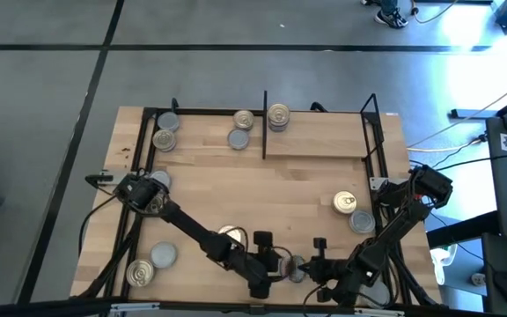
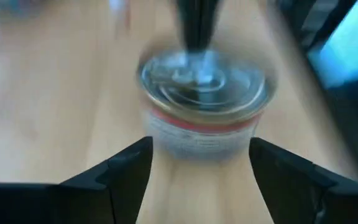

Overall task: Stack canned seafood by type on shelf
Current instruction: Put the blue tuna can on the shelf

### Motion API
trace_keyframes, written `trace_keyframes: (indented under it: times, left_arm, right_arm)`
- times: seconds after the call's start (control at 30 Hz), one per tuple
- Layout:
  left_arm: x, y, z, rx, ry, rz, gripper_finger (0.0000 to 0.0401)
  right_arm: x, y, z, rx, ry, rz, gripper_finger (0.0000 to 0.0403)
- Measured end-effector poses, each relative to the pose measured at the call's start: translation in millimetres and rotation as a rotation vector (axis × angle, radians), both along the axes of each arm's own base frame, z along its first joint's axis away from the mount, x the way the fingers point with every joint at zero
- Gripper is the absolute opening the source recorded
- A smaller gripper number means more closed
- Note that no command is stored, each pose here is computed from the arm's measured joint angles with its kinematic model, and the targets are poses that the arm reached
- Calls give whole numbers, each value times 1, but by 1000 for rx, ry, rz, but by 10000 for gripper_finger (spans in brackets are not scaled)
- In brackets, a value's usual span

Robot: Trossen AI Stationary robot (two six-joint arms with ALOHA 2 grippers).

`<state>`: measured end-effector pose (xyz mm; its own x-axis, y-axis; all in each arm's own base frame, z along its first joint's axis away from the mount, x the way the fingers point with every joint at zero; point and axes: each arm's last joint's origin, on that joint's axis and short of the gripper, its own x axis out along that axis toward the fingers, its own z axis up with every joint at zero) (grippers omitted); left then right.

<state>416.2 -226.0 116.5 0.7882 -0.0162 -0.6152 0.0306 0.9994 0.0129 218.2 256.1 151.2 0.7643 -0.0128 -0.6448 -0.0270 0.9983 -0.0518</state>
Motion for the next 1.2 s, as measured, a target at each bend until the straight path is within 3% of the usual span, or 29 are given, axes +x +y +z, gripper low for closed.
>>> trace_keyframes:
  times: [0.33,0.47,0.77,0.97,1.2]
  left_arm:
    - [-3,4,-4,-11,56,52,265]
    - [-1,2,13,-26,2,41,265]
    - [1,1,16,-54,-35,44,265]
    - [2,1,17,-49,-52,33,265]
    - [-1,2,14,-22,-8,32,265]
  right_arm:
    - [17,-13,-5,-16,23,-26,10]
    - [6,-5,14,12,30,18,10]
    - [-36,9,24,82,95,34,10]
    - [-15,12,7,105,22,47,10]
    - [13,-4,-12,81,96,18,10]
